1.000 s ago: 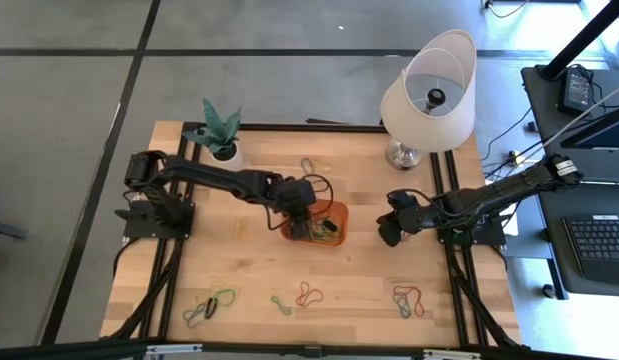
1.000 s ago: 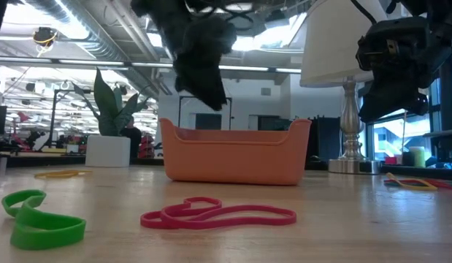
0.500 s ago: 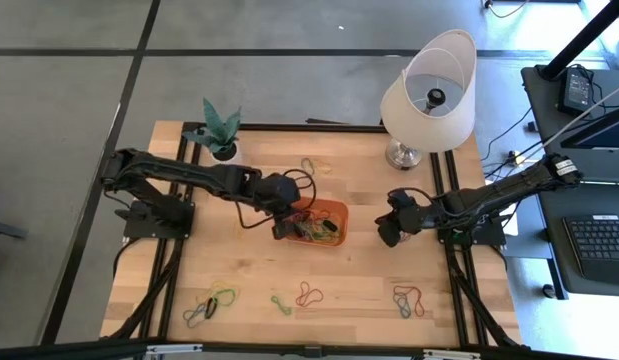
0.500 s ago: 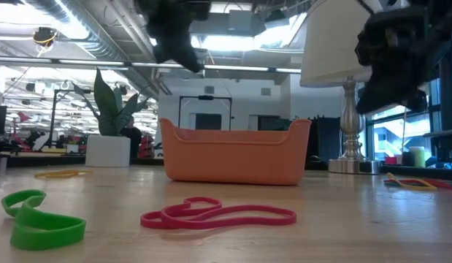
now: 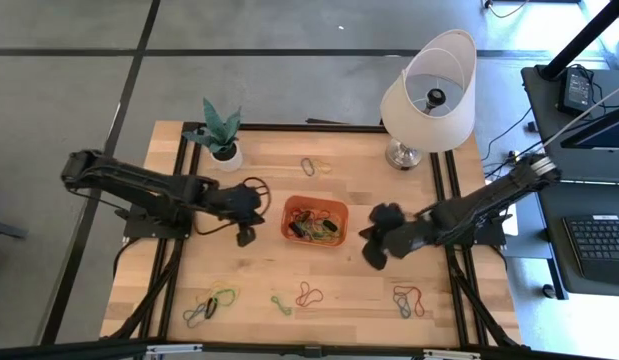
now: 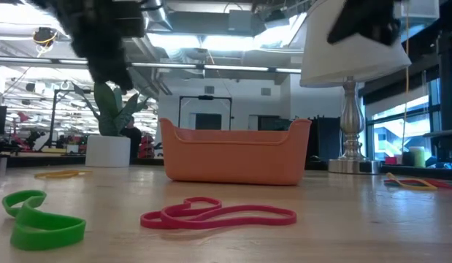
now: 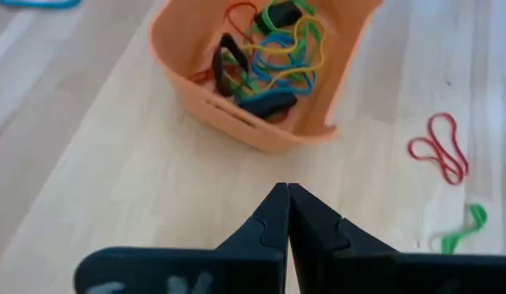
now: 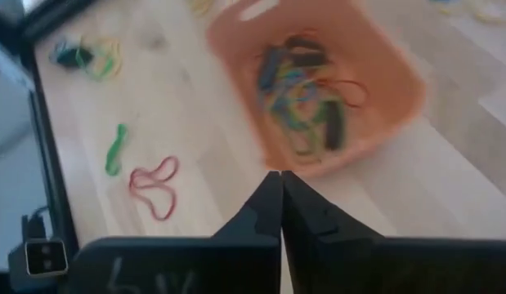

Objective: Pick and place rubber bands into bin
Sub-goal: Put the red rubber band into the orange bin

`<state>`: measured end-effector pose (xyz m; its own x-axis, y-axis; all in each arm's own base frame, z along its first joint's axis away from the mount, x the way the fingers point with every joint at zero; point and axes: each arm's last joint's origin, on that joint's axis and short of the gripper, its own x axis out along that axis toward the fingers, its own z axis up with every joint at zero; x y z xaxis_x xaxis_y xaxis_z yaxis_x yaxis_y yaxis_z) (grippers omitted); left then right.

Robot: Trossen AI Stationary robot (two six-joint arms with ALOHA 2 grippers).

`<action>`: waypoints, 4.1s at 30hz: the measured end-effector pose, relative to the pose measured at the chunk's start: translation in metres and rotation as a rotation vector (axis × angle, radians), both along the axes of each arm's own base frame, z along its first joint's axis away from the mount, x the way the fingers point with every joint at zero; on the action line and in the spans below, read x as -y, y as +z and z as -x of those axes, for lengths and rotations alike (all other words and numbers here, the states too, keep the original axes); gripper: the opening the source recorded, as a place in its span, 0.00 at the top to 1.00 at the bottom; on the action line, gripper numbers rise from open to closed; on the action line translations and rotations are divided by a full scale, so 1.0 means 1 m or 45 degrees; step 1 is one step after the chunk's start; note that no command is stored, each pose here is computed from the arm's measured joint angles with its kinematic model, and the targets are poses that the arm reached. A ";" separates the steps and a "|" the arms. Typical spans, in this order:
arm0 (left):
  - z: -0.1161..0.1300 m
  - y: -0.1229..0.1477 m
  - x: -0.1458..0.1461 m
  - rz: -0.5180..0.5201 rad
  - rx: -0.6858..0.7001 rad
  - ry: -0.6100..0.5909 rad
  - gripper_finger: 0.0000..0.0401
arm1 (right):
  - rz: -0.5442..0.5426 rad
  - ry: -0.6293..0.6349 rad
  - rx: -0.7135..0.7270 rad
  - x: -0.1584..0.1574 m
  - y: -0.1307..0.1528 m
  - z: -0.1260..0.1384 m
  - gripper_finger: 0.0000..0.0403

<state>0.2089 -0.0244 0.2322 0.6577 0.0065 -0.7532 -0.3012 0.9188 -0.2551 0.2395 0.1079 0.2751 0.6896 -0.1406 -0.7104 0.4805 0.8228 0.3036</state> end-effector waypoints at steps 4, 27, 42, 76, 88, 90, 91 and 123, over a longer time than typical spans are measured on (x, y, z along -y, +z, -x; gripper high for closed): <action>0.020 -0.002 0.002 0.017 0.045 -0.023 0.99 | 0.116 0.133 -0.101 -0.035 0.010 -0.042 1.00; 0.052 -0.003 0.024 -0.032 0.016 -0.423 0.99 | 0.156 0.692 -0.533 -0.136 -0.099 -0.204 0.69; 0.057 -0.004 0.037 -0.095 0.017 -0.465 0.99 | 0.142 0.623 -0.557 -0.135 -0.143 -0.207 0.40; 0.057 -0.004 0.036 -0.135 0.025 -0.461 0.99 | 0.417 0.349 -0.473 -0.109 -0.025 -0.175 1.00; 0.057 -0.004 0.036 -0.122 0.024 -0.445 0.99 | 0.434 0.188 -0.637 -0.012 0.002 -0.183 1.00; 0.057 -0.004 0.036 -0.122 0.023 -0.445 0.99 | 0.387 0.192 -0.665 0.005 -0.008 -0.190 1.00; 0.057 -0.004 0.036 -0.121 0.023 -0.445 0.99 | 0.362 0.189 -0.673 0.013 -0.013 -0.192 1.00; 0.056 -0.004 0.035 -0.137 0.027 -0.405 0.99 | 0.070 -0.028 -0.707 0.061 -0.087 -0.197 0.59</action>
<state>0.1525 -0.0598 0.2286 0.6550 -0.1229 -0.7456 0.0092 0.9879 -0.1548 0.4368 0.0467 0.1882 0.2099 -0.1977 -0.9575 0.5735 0.8181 -0.0432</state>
